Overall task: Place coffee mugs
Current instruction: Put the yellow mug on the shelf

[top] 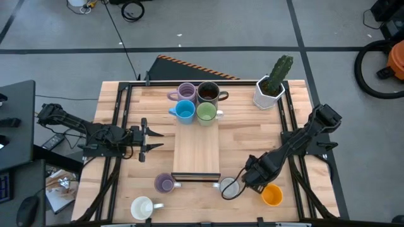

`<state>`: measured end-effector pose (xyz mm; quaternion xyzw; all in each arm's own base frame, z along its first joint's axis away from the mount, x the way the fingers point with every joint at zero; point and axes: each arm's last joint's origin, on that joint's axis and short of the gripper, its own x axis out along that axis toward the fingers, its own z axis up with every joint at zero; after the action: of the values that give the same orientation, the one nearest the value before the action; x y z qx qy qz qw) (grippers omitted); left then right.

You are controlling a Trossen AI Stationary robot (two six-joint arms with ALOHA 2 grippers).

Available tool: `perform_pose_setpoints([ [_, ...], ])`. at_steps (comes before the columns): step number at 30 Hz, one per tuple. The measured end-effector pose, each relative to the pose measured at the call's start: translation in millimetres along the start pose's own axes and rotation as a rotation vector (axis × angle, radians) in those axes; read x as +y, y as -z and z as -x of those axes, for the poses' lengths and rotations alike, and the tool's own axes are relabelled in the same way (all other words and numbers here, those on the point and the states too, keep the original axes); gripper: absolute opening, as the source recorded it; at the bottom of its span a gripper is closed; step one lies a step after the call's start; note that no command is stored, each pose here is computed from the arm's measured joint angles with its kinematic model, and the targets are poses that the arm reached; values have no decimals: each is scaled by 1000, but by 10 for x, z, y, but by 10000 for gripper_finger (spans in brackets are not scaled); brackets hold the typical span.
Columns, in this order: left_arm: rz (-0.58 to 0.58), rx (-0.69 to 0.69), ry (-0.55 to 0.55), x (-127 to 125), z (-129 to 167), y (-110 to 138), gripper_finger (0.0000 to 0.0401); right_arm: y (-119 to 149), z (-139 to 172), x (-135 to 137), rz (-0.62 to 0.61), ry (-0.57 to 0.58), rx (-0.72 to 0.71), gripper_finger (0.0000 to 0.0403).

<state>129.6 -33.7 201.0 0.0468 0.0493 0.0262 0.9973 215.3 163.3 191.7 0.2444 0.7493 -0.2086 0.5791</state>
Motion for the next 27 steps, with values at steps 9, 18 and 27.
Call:
perform_pose_setpoints([
  [9, 0, 4, 0, 0, 0, 4, 172, 250, 20, -18, -31, 21, -2, 195],
  [18, 11, 3, 0, 0, 0, 3, 172, 491, 61, -234, -107, 8, -53, 179],
  [27, 20, 0, 0, 0, 0, 0, 172, 604, 423, -434, -143, -127, -98, 170],
])
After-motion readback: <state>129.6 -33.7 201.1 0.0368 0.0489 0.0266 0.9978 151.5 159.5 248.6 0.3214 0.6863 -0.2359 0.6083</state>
